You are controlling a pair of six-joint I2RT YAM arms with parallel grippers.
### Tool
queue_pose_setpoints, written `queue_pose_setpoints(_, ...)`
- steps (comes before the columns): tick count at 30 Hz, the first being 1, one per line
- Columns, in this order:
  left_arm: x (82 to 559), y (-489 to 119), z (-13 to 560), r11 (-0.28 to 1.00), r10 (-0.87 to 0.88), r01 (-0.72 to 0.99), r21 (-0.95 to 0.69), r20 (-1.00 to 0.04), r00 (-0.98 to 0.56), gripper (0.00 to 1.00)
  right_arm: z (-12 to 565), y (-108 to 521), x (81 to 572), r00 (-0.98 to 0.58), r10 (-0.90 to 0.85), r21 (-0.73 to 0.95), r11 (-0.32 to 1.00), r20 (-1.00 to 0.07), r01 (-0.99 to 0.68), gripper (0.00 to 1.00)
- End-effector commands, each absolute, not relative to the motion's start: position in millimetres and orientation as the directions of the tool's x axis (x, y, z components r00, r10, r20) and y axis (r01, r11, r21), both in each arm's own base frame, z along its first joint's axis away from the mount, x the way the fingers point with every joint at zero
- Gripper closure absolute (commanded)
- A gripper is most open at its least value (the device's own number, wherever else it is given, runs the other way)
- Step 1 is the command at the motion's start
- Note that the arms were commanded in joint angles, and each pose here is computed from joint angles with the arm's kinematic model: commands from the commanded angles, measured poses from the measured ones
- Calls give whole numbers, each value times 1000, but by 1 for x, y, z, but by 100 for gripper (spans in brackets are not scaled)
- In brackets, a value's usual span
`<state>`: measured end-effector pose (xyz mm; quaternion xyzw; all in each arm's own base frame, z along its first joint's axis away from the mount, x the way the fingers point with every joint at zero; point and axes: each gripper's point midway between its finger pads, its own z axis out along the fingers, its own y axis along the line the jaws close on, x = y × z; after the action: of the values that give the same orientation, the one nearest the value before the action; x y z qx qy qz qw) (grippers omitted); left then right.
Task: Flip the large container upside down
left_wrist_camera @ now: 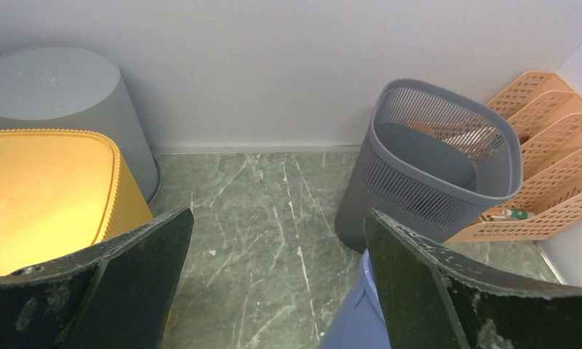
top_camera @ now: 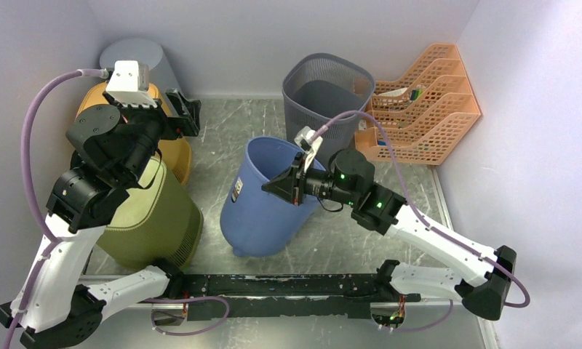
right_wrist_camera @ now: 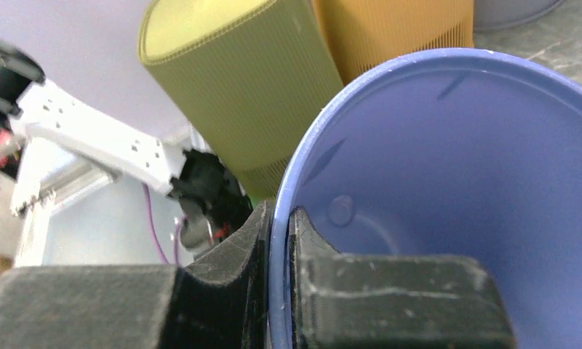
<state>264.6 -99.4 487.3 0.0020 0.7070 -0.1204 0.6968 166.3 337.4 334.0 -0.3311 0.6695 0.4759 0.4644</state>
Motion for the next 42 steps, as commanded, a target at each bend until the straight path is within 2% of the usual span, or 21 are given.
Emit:
queue_pose_setpoints(1, 263, -94, 492, 974, -161, 157, -161, -987, -13, 0, 359, 337, 180, -313, 276, 395, 327, -909, -858, 100)
queue_pose_setpoints(6, 264, -95, 487, 976, -151, 156, -153, -988, -26, 0, 360, 330, 181, -351, 484, 507, 238, -801, -829, 100)
queue_pose_setpoints(10, 264, -95, 484, 977, -147, 155, -150, -989, -29, 0, 344, 306, 184, -364, 610, 594, 223, -704, -773, 100)
queue_pose_setpoints(13, 264, -95, 484, 977, -145, 155, -148, -989, -31, 0, 325, 278, 191, -340, 682, 655, 272, -648, -704, 100)
queue_pose_setpoints(18, 265, -101, 484, 972, -151, 177, -156, -988, -39, 0, 294, 231, 195, -272, 734, 703, 372, -622, -606, 100)
queue_pose_setpoints(23, 270, -102, 478, 974, -143, 168, -150, -988, -52, 0, 264, 210, 195, -274, 727, 730, 433, -630, -528, 100)
queue_pose_setpoints(30, 274, -109, 469, 973, -137, 179, -148, -988, -70, 0, 212, 207, 199, -338, 734, 790, 436, -590, -432, 100)
queue_pose_setpoints(39, 276, -108, 468, 977, -117, 173, -128, -990, -74, 0, 204, 218, 214, -435, 817, 886, 186, -380, -425, 100)
queue_pose_setpoints(42, 277, -108, 466, 978, -111, 169, -123, -990, -81, 0, 192, 202, 223, -438, 857, 927, 112, -273, -359, 100)
